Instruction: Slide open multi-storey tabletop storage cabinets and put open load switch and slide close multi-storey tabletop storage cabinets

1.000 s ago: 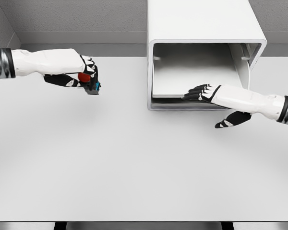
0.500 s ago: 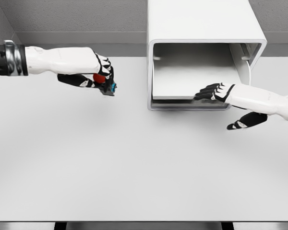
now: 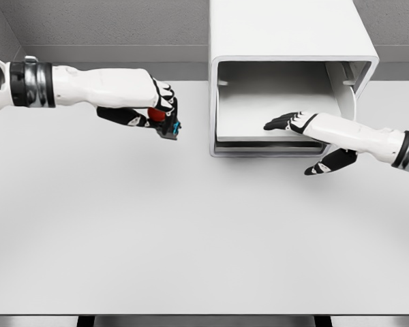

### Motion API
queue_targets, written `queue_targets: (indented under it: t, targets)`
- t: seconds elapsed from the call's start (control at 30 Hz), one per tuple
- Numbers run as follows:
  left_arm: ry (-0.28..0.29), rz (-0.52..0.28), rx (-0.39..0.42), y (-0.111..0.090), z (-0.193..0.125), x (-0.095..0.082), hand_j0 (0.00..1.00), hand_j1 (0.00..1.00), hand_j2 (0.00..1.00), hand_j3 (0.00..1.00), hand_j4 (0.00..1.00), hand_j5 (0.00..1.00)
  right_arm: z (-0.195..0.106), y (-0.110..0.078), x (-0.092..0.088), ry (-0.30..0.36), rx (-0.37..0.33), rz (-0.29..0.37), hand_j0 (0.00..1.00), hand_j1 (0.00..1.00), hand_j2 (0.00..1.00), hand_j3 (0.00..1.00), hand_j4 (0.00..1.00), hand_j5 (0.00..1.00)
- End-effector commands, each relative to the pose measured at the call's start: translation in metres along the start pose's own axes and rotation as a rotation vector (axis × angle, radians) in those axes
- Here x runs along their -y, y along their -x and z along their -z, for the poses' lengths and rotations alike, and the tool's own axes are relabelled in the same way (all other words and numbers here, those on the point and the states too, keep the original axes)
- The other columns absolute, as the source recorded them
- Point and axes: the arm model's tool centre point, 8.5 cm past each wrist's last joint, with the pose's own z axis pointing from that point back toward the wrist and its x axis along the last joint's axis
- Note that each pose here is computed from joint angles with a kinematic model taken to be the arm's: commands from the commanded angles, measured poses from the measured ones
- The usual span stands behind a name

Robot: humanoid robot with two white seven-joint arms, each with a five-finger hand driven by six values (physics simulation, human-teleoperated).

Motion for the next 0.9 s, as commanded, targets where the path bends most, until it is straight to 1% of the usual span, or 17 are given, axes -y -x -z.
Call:
queue_targets:
  t: [0.0, 0.03, 0.07, 0.17, 0.27, 0.3, 0.4, 0.67, 0.7, 0.73, 0.8, 0.83, 0.87]
  targets:
    - [-0.005, 0.005, 0.018, -0.006, 0.003, -0.002, 0.36, 0.36, 0.36, 0.36, 0.36, 0.36, 0.0, 0.002, -0.001, -0.003, -0.005, 0.008, 1.0, 1.0, 1.0, 1.0, 1.0, 1.0]
    - [-0.004, 0.008, 0.022, -0.007, 0.003, -0.003, 0.36, 0.36, 0.36, 0.36, 0.36, 0.36, -0.001, 0.001, -0.004, -0.008, -0.005, 0.009, 1.0, 1.0, 1.0, 1.0, 1.0, 1.0]
    - [0.02, 0.013, 0.033, -0.009, 0.008, -0.002, 0.36, 0.36, 0.36, 0.36, 0.36, 0.36, -0.002, -0.001, -0.006, -0.014, -0.001, 0.011, 1.0, 1.0, 1.0, 1.0, 1.0, 1.0]
    - [0.022, 0.007, 0.048, -0.012, 0.01, -0.002, 0.36, 0.36, 0.36, 0.36, 0.36, 0.36, -0.011, -0.007, -0.002, -0.024, 0.001, -0.008, 1.0, 1.0, 1.0, 1.0, 1.0, 1.0]
    - [0.024, 0.007, 0.048, -0.012, 0.01, -0.002, 0.36, 0.36, 0.36, 0.36, 0.36, 0.36, -0.016, -0.02, 0.001, -0.035, 0.023, -0.03, 1.0, 1.0, 1.0, 1.0, 1.0, 1.0]
    - [0.024, 0.007, 0.048, -0.012, 0.01, -0.002, 0.36, 0.36, 0.36, 0.36, 0.36, 0.36, -0.017, -0.023, -0.002, -0.04, 0.028, -0.025, 1.0, 1.0, 1.0, 1.0, 1.0, 1.0]
    - [0.028, 0.017, 0.063, -0.018, 0.012, -0.002, 0.36, 0.36, 0.36, 0.36, 0.36, 0.36, -0.022, -0.026, -0.003, -0.048, 0.028, -0.028, 1.0, 1.0, 1.0, 1.0, 1.0, 1.0]
    - [0.029, 0.032, 0.077, -0.024, 0.012, -0.004, 0.36, 0.36, 0.36, 0.36, 0.36, 0.36, -0.026, -0.034, -0.004, -0.061, 0.038, -0.035, 1.0, 1.0, 1.0, 1.0, 1.0, 1.0]
    - [0.028, 0.031, 0.077, -0.024, 0.012, -0.004, 0.36, 0.36, 0.36, 0.36, 0.36, 0.36, -0.027, -0.034, -0.003, -0.06, 0.037, -0.037, 1.0, 1.0, 1.0, 1.0, 1.0, 1.0]
    - [0.028, 0.031, 0.077, -0.024, 0.012, -0.004, 0.36, 0.36, 0.36, 0.36, 0.36, 0.36, -0.028, -0.036, 0.003, -0.042, 0.039, -0.047, 1.0, 1.0, 1.0, 1.0, 1.0, 1.0]
    - [0.029, 0.03, 0.076, -0.024, 0.012, -0.003, 0.36, 0.36, 0.36, 0.36, 0.36, 0.36, -0.03, -0.036, 0.004, -0.04, 0.035, -0.05, 1.0, 1.0, 1.0, 1.0, 1.0, 1.0]
    - [0.03, 0.03, 0.076, -0.024, 0.012, -0.003, 0.36, 0.36, 0.36, 0.36, 0.36, 0.36, -0.032, -0.036, 0.008, -0.016, 0.032, -0.055, 1.0, 1.0, 1.0, 1.0, 1.0, 1.0]
    - [0.032, 0.033, 0.078, -0.025, 0.01, -0.003, 0.36, 0.36, 0.36, 0.36, 0.36, 0.36, -0.035, -0.037, 0.01, -0.01, 0.027, -0.059, 1.0, 1.0, 1.0, 1.0, 1.0, 1.0]
